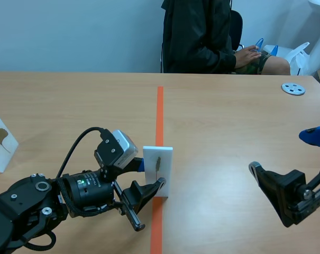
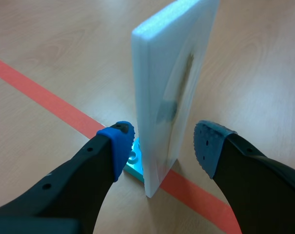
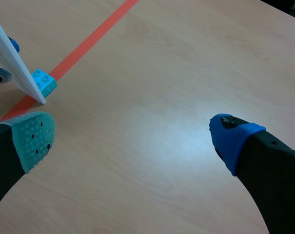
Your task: Sort the leaf by its shape. The table is split by an orange tape line. A compound leaf with several leaflets goes to the left side, a simple leaf with one blade goes to the right side. Return to the home posture when a red brick is placed on the table.
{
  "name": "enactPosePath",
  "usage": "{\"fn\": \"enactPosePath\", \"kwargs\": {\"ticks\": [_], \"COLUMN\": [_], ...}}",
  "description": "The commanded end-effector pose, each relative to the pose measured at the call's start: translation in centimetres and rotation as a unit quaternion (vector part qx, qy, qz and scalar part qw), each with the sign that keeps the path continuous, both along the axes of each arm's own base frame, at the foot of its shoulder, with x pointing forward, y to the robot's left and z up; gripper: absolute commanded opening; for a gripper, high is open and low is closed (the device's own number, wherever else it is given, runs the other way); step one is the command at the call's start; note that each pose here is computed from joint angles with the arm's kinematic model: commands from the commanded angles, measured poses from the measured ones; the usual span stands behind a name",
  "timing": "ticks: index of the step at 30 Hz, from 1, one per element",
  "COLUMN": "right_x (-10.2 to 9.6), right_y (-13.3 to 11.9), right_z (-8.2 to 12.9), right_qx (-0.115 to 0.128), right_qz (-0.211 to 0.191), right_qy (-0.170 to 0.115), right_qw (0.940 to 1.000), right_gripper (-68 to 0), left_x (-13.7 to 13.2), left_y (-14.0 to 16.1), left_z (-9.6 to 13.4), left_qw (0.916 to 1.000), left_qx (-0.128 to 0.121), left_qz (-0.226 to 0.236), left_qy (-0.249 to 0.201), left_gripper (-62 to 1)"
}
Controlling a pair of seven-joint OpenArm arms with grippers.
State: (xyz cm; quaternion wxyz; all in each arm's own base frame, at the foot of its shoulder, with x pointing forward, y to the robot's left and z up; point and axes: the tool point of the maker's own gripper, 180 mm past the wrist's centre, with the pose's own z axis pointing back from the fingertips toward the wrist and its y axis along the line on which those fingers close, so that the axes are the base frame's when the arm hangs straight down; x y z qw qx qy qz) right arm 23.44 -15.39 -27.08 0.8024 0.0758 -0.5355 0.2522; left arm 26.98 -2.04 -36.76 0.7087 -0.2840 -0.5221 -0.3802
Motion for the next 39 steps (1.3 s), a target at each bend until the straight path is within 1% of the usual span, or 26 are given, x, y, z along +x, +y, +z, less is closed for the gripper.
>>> {"fn": "enactPosePath", "kwargs": {"ticks": [1,2,7,12,13,15,18,20,23,26,28,30,33,35,37,39], "right_x": [0.5,0.5,0.5,0.5,0.5,0.5,0.5,0.4,0.4,0.4,0.4,0.4,0.4,0.4,0.5,0.5], "right_y": [0.4,0.4,0.4,0.4,0.4,0.4,0.3,0.3,0.3,0.3,0.3,0.3,0.3,0.3,0.3,0.3], "right_z": [1.1,1.1,1.1,1.1,1.1,1.0,0.9,0.9,0.9,0.9,0.9,0.9,0.9,0.9,0.9,0.9], "right_qx": [0.009,0.009,0.009,0.009,0.009,0.008,0.007,0.006,0.006,0.006,0.006,0.006,0.006,0.006,0.006,0.006], "right_qz": [0.003,0.003,0.003,0.003,0.003,0.003,0.002,0.002,0.002,0.002,0.002,0.002,0.002,0.002,0.002,0.002], "right_qy": [-0.018,-0.018,-0.018,-0.018,-0.018,-0.016,-0.015,-0.013,-0.013,-0.013,-0.013,-0.013,-0.013,-0.013,-0.013,-0.014], "right_qw": [0.9998,0.9998,0.9998,0.9998,0.9998,0.9998,0.9999,0.9999,0.9999,0.9999,0.9999,0.9999,0.9999,0.9999,0.9999,0.9999], "right_gripper": [0.4,0.4,0.4,0.4,0.4,0.4,0.4,0.4,0.4,0.4,0.4,0.4,0.4,0.4,0.4,0.4], "left_x": [0.5,0.5,0.5,0.6,0.6,0.7,1.0,1.2,1.1,0.7,0.3,0.1,-0.2,-0.2,0.0,0.4], "left_y": [-0.5,-0.5,-0.5,-0.5,-0.5,-0.8,-1.1,-1.0,-0.1,1.6,3.1,5.0,8.3,10.7,13.5,16.1], "left_z": [1.3,1.3,1.3,1.4,1.5,2.4,4.9,6.7,9.3,11.2,11.9,12.1,11.7,11.4,11.1,11.2], "left_qw": [0.9997,0.9997,0.9997,0.9997,0.9997,0.9993,0.9979,0.9970,0.9952,0.9934,0.9920,0.9897,0.9844,0.9785,0.9682,0.9569], "left_qx": [-0.016,-0.016,-0.016,-0.017,-0.018,-0.024,-0.040,-0.044,-0.055,-0.063,-0.064,-0.060,-0.052,-0.048,-0.038,-0.023], "left_qz": [0.002,0.003,0.003,0.002,0.002,-0.001,0.001,0.009,0.029,0.054,0.078,0.109,0.159,0.195,0.243,0.285], "left_qy": [-0.017,-0.017,-0.017,-0.018,-0.019,-0.029,-0.051,-0.063,-0.076,-0.079,-0.076,-0.071,-0.054,-0.046,-0.046,-0.053], "left_gripper": [-31.6,-33.0,-47.9,-55.8,-56.9,-56.8,-56.8,-56.8,-56.8,-56.8,-56.8,-56.8,-56.8,-56.8,-56.8,-56.8]}}
